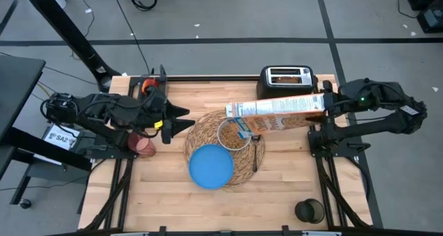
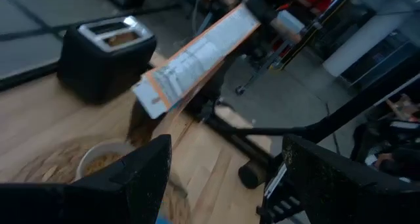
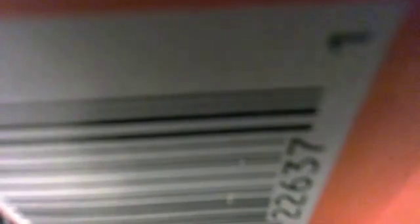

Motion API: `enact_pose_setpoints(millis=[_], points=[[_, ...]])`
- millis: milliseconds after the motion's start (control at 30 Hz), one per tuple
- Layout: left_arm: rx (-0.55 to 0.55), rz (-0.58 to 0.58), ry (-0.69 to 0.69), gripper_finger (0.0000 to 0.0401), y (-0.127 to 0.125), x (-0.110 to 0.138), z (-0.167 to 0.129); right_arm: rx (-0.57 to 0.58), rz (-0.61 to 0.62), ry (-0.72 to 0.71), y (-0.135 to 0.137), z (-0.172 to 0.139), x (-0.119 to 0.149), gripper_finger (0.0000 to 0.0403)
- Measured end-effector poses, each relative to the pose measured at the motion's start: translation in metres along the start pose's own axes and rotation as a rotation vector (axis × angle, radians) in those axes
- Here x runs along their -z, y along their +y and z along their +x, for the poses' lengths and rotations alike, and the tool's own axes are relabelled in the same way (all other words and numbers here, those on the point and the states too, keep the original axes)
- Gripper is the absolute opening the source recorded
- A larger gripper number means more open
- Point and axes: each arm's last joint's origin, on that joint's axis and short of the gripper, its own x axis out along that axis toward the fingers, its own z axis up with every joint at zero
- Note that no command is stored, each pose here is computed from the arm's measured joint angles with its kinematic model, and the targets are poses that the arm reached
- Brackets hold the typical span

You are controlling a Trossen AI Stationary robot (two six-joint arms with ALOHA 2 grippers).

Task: Arrange a breakfast setting
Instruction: Pour the cereal into the white bowl

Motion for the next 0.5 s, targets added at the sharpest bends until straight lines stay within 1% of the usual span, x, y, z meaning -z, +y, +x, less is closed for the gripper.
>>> enact_pose_setpoints(millis=[100, 267, 500], points=[[0.048, 0.03, -0.056, 0.0295, -0.005, -0.006, 0.0, 0.008, 0.03, -0.019, 0.001, -0.003, 0.011, 0.0277], [0.134, 0.076, -0.176, 0.0295, -0.015, -0.018, -0.003, 0.012, 0.099, -0.096, 0.001, -0.011, 0.024, 0.0276], [0.233, 0.145, -0.373, 0.0295, -0.026, -0.036, -0.01, 0.011, 0.155, -0.15, 0.003, -0.015, 0.042, 0.0276]])
